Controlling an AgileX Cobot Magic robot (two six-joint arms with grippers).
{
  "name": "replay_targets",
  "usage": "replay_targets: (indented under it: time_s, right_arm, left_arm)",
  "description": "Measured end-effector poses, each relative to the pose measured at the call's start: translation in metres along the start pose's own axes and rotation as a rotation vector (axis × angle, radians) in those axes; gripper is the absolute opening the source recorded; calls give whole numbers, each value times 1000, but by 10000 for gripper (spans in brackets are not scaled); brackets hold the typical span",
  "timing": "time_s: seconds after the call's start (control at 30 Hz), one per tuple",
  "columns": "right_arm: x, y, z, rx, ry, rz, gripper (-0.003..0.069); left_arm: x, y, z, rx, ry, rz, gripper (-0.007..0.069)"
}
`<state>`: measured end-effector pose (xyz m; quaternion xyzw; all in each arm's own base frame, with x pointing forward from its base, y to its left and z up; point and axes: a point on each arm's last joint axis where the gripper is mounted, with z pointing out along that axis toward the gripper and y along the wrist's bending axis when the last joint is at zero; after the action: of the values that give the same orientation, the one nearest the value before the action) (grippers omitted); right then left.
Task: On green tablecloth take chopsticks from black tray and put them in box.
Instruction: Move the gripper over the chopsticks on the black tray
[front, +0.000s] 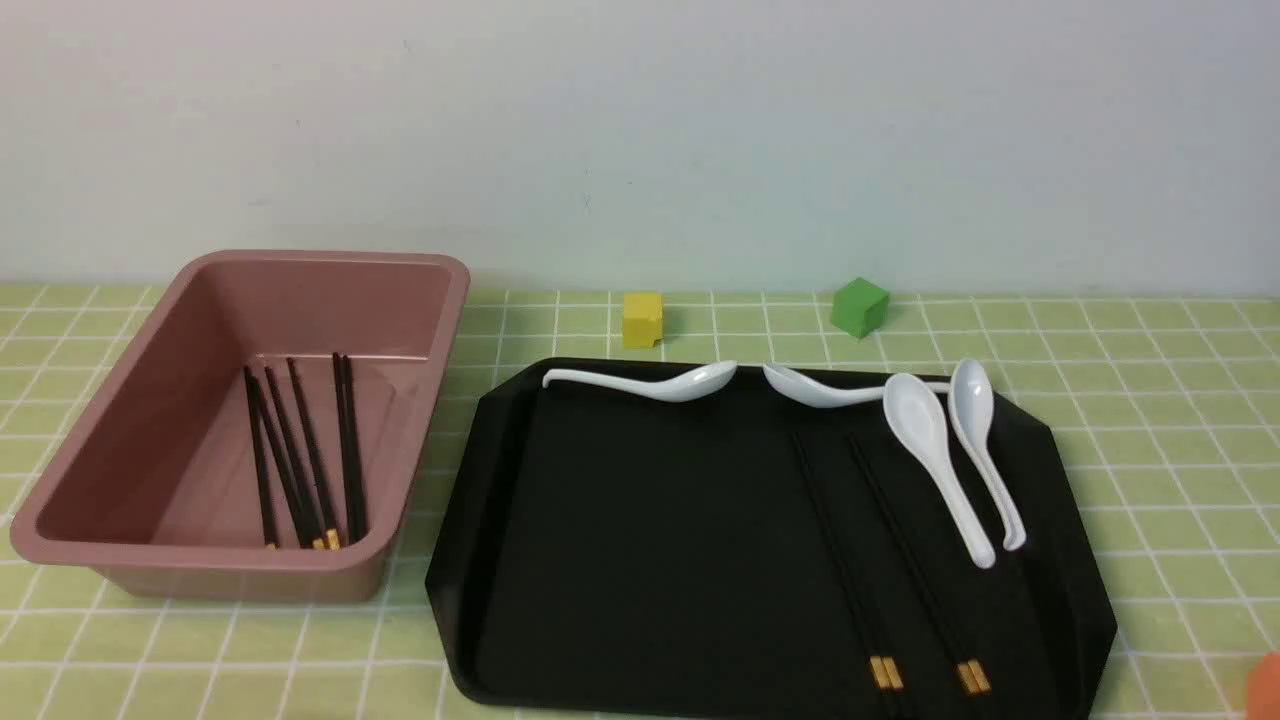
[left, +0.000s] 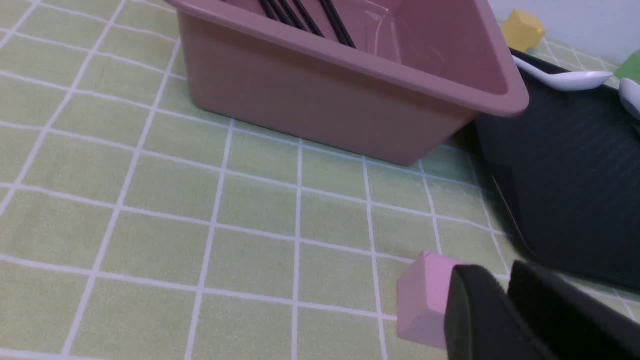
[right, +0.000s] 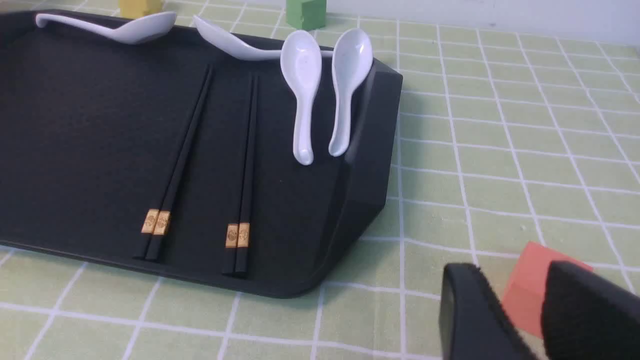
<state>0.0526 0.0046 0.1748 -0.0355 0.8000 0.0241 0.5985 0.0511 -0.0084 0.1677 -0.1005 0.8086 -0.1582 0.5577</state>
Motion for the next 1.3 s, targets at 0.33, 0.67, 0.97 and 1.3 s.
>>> replay_targets:
  time_s: [0.33, 0.67, 0.97, 1.3]
  right_arm:
    - [0, 0, 0, 0, 0, 0, 239]
    - [0, 0, 0, 0, 0, 0, 239]
    - [0, 0, 0, 0, 0, 0, 239]
    - [0, 0, 0, 0, 0, 0, 239]
  left_arm:
    - [0, 0, 0, 0, 0, 0, 118]
    - [0, 0, 0, 0, -1, 0, 130]
    - [0, 0, 0, 0, -1, 0, 139]
    - [0, 0, 0, 0, -1, 0, 148]
